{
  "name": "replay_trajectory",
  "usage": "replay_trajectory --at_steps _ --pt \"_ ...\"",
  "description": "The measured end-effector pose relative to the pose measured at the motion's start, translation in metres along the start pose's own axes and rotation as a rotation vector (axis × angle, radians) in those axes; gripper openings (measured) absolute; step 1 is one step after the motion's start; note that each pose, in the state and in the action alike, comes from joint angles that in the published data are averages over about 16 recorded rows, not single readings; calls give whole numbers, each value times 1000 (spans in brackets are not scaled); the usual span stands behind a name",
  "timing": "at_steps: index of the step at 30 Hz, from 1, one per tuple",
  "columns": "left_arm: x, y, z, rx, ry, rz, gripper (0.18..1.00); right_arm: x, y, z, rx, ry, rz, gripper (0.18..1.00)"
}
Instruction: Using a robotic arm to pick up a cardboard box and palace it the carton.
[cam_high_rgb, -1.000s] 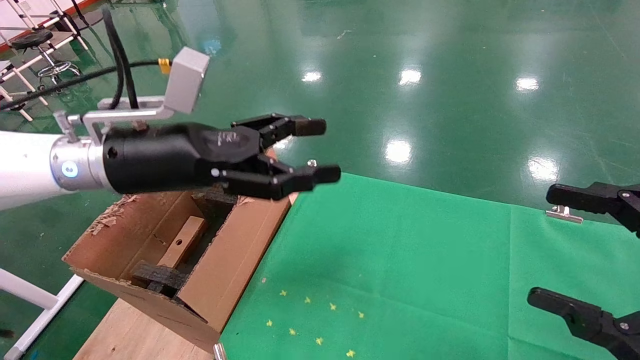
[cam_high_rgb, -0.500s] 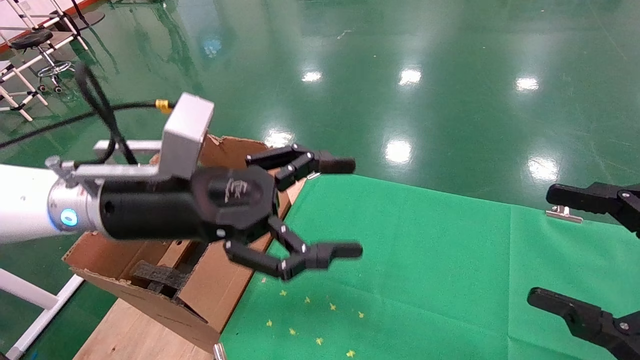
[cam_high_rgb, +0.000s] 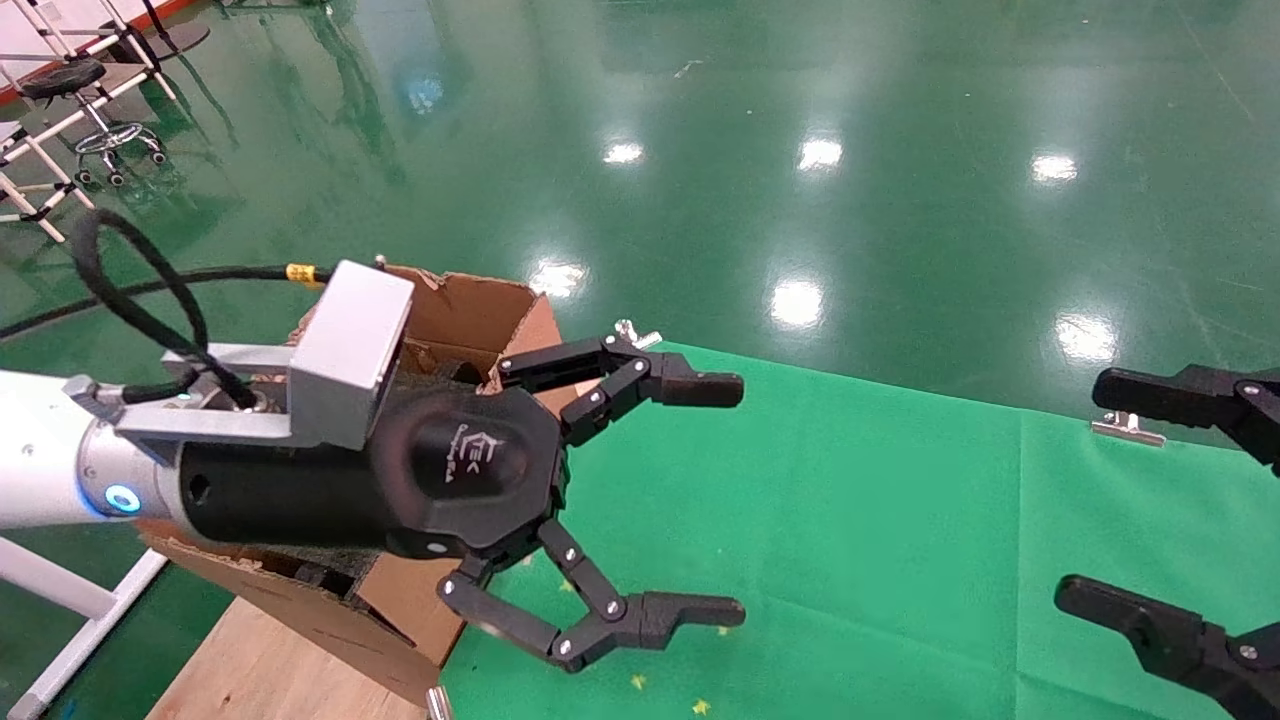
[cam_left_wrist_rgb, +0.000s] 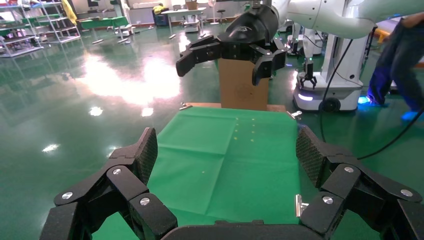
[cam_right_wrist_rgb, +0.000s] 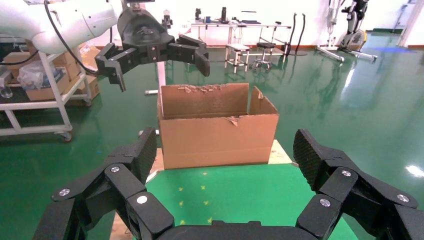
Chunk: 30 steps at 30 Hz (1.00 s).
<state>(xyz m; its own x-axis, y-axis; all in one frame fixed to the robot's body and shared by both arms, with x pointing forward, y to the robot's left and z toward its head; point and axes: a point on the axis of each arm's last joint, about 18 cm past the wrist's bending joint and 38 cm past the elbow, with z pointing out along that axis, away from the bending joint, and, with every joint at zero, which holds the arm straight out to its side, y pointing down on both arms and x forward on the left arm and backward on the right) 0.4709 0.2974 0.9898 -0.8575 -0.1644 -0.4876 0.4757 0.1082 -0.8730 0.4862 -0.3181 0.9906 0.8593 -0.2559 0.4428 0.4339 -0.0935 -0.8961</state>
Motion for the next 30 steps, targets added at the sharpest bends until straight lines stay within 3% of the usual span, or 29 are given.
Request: replay_trajectory --at_steps 30 --pt "-5 0 -2 -5 -13 -12 1001 0 0 0 0 0 0 1001"
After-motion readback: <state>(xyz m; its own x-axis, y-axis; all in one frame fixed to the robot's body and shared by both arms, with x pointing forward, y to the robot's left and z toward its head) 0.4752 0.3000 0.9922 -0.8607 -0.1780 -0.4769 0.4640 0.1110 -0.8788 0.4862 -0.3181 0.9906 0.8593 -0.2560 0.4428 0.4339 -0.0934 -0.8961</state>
